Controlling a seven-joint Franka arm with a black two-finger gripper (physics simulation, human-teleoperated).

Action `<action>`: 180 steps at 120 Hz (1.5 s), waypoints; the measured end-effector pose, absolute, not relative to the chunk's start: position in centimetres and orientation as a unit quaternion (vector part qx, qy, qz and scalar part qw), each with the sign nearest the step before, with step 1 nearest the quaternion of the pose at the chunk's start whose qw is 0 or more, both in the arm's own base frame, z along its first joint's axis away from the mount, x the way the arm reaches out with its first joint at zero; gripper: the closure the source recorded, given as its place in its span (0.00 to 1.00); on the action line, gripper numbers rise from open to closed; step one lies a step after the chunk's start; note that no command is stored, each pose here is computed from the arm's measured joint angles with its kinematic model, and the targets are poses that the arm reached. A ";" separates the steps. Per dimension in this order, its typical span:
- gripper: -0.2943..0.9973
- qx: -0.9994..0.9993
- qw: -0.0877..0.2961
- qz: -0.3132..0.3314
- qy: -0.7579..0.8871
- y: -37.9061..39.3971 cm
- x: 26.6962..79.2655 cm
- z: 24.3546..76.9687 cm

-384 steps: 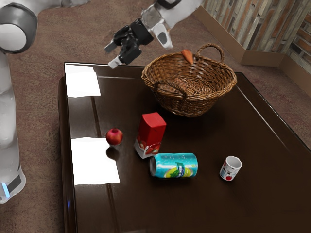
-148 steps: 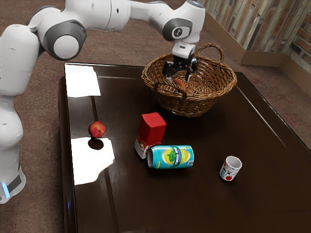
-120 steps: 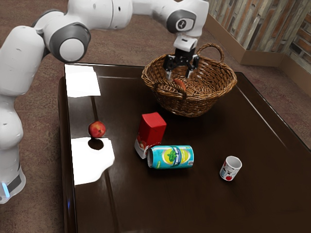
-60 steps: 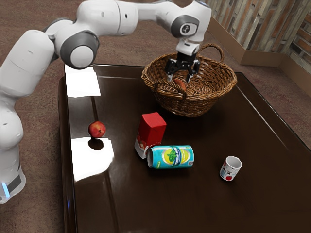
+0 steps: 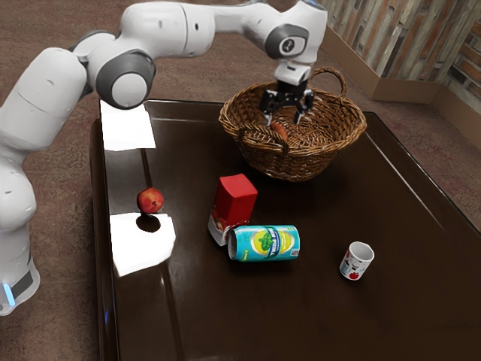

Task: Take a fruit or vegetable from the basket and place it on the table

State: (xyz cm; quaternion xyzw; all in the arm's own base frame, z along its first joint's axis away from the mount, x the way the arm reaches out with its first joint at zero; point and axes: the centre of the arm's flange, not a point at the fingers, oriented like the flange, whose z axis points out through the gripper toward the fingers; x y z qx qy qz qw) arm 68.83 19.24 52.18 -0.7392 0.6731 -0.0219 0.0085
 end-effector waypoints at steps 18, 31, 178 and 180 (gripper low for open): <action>0.23 -0.736 0.006 -0.023 0.676 18.8 69.1 51.5; 0.23 -0.735 -0.001 -0.020 0.677 18.8 69.4 50.1; 0.66 -0.709 0.254 -0.119 0.648 16.9 63.9 76.3; 0.66 -0.708 0.259 -0.118 0.646 17.0 63.8 76.5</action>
